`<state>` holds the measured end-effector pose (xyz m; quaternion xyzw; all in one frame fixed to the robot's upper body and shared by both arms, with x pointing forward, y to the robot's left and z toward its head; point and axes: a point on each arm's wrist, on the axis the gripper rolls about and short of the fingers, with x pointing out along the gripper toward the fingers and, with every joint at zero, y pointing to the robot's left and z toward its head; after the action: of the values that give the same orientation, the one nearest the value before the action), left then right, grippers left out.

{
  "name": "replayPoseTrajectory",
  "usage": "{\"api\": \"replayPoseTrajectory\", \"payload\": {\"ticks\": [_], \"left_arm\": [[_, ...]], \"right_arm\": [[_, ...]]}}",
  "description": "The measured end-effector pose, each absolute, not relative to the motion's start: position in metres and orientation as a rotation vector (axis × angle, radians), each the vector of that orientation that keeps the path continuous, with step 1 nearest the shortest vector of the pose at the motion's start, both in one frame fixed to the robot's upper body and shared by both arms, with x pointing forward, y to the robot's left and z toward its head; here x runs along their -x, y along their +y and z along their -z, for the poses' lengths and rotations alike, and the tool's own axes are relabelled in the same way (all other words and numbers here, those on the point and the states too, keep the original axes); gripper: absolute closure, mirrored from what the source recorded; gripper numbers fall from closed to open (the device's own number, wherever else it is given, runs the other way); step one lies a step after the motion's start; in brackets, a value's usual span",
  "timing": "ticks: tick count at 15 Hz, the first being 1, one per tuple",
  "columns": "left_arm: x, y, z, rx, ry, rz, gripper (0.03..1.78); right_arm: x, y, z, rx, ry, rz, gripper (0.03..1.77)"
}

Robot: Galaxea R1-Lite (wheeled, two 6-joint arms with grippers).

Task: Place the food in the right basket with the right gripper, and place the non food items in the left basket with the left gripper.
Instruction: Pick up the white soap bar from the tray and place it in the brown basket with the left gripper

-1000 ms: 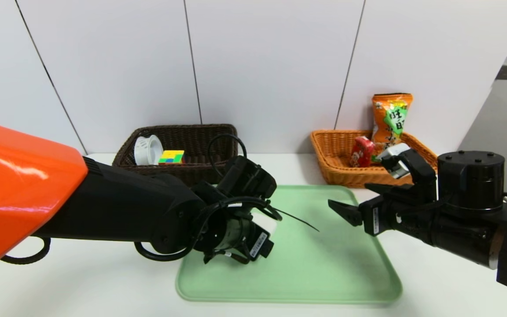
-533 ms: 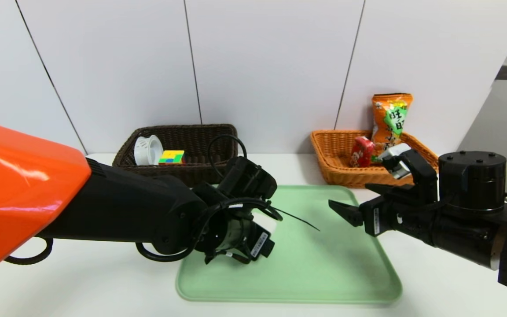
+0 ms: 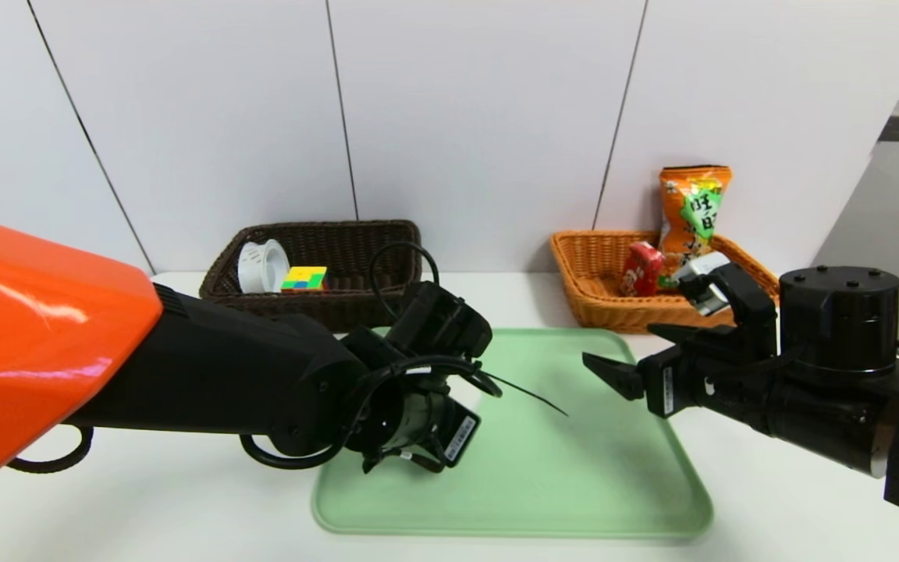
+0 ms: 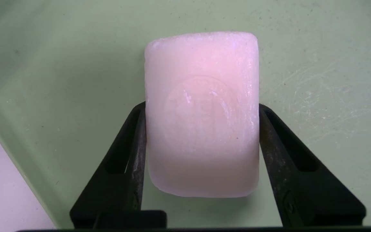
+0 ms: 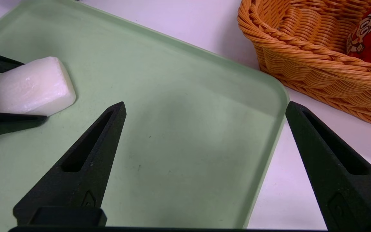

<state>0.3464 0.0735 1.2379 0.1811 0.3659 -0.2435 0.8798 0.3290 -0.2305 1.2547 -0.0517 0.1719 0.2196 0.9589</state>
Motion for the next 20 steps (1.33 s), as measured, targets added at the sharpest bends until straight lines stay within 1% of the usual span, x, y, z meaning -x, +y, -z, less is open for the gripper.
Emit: {"api": "replayPoseTrajectory", "payload": {"ticks": [2, 7, 9, 12, 16, 20], "left_arm": [[-0.346, 0.074, -1.237, -0.378, 0.765, 0.506, 0.81], [-0.344, 0.076, -1.240, -0.367, 0.765, 0.506, 0.83], [-0.343, 0.078, -1.247, -0.354, 0.751, 0.511, 0.83], [-0.341, 0.082, -1.269, -0.308, 0.695, 0.512, 0.83], [-0.347, 0.100, -1.301, -0.244, 0.609, 0.475, 0.84], [-0.362, 0.124, -1.348, -0.154, 0.474, 0.407, 0.84]], "right_arm": [[-0.329, -0.231, -1.255, 0.105, 0.349, -0.446, 0.09], [-0.329, -0.231, -1.254, 0.106, 0.353, -0.445, 0.09], [-0.329, -0.230, -1.253, 0.105, 0.355, -0.446, 0.09], [-0.330, -0.229, -1.252, 0.108, 0.357, -0.452, 0.09], [-0.331, -0.228, -1.252, 0.110, 0.358, -0.453, 0.09], [-0.331, -0.228, -1.250, 0.113, 0.367, -0.453, 0.09]]}}
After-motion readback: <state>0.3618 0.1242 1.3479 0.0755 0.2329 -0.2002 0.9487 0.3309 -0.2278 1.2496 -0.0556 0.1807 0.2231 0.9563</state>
